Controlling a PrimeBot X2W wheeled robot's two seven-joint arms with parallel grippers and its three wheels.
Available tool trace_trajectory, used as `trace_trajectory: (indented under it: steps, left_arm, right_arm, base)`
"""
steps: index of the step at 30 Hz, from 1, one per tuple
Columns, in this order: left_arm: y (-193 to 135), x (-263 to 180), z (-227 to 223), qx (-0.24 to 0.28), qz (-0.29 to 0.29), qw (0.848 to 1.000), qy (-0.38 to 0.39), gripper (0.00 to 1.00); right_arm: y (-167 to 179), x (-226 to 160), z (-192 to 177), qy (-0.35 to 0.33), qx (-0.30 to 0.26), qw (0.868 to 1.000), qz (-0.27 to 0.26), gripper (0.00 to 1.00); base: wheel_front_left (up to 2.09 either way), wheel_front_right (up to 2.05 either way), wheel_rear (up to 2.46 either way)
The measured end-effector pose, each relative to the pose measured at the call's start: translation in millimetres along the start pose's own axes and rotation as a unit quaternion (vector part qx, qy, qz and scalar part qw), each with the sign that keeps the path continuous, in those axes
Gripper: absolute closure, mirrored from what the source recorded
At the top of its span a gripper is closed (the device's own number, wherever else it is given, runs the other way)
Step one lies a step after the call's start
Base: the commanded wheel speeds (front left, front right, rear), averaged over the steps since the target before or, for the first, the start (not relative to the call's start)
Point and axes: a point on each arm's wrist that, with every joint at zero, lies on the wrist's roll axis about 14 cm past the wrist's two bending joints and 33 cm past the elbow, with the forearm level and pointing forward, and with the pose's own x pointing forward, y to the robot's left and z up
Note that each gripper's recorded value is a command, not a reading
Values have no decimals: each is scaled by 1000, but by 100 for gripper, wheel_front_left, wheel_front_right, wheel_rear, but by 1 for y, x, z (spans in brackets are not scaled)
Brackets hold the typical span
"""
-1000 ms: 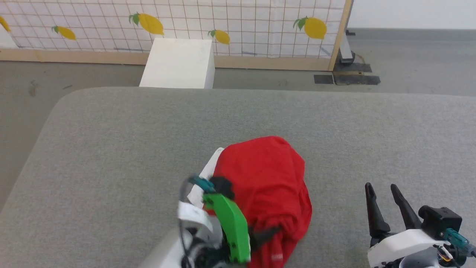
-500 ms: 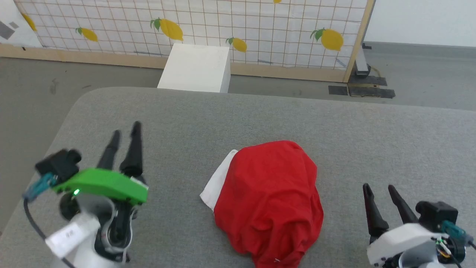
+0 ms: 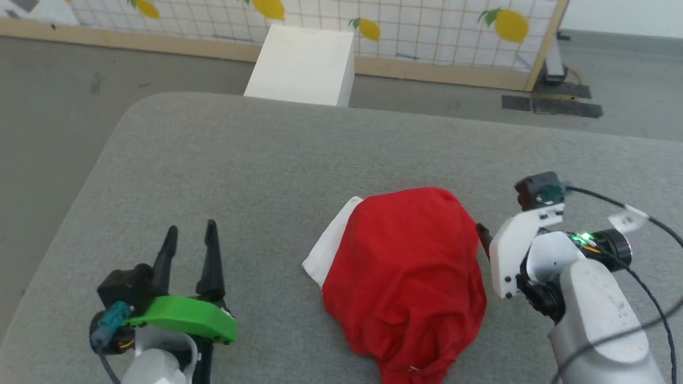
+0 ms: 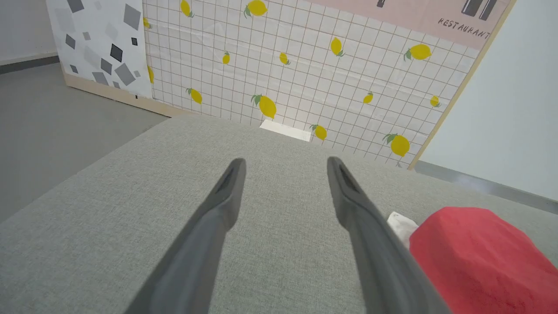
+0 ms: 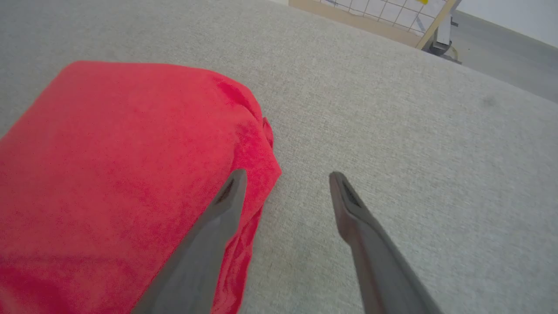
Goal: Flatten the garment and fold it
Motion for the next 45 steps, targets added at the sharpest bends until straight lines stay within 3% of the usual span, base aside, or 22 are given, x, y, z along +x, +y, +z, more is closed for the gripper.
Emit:
trace_trajectory:
  steps: [3, 11, 12, 13, 14, 18, 21, 25, 28, 32, 35, 42, 43, 44, 45]
  left_arm:
    - [2, -3, -9, 2, 7, 1000, 13, 0]
    - [19, -5, -26, 0, 38, 999, 35, 0]
    - [21, -6, -28, 1, 42, 998, 39, 0]
    - [25, -7, -30, 1, 48, 998, 43, 0]
    - [29, -7, -32, 3, 53, 998, 46, 0]
    - [36, -7, -35, 4, 61, 997, 50, 0]
    - [32, -4, -36, 4, 53, 997, 51, 0]
    - [23, -1, -37, -3, 40, 998, 50, 0]
    - [10, 3, -37, -10, 21, 999, 47, 0]
    - [-6, 7, -37, -17, -3, 999, 46, 0]
    - [-20, 9, -37, -23, -22, 998, 47, 0]
    - [-39, 9, -42, -32, -49, 997, 58, 0]
    - [-41, 9, -42, -32, -52, 996, 59, 0]
    - [-43, 9, -42, -33, -55, 996, 59, 0]
    - [-45, 9, -43, -34, -58, 996, 61, 0]
  right_arm:
    - [4, 15, -12, 61, -34, 998, -2, 0]
    - [25, 48, -45, 144, -62, 987, 28, 0]
    - [27, 51, -46, 146, -63, 987, 31, 14]
    - [30, 54, -45, 144, -62, 987, 35, 63]
    - [33, 58, -42, 139, -60, 988, 40, 100]
    - [38, 62, -32, 109, -38, 992, 54, 100]
    - [27, 58, -9, 55, 11, 997, 49, 100]
    - [-12, 37, 41, -49, 60, 997, 6, 100]
    - [-63, 1, 49, -99, 94, 989, -61, 100]
    - [-133, -54, 5, -90, 146, 971, -166, 100]
    - [-174, -100, -54, -46, 193, 951, -239, 100]
    - [-180, -154, -168, 66, 284, 916, -277, 100]
    - [-178, -155, -172, 64, 290, 914, -276, 65]
    - [-178, -155, -171, 51, 294, 914, -276, 0]
    - [-178, -154, -167, 35, 294, 915, -273, 0]
  base:
    - [0, 0, 0]
    - [0, 0, 0]
    - [0, 0, 0]
    - [0, 0, 0]
    - [0, 0, 0]
    - [0, 0, 0]
    - [0, 0, 0]
    - [0, 0, 0]
    - [0, 0, 0]
    - [0, 0, 0]
    - [0, 0, 0]
    - [0, 0, 0]
    - [0, 0, 0]
    - [0, 0, 0]
    - [0, 0, 0]
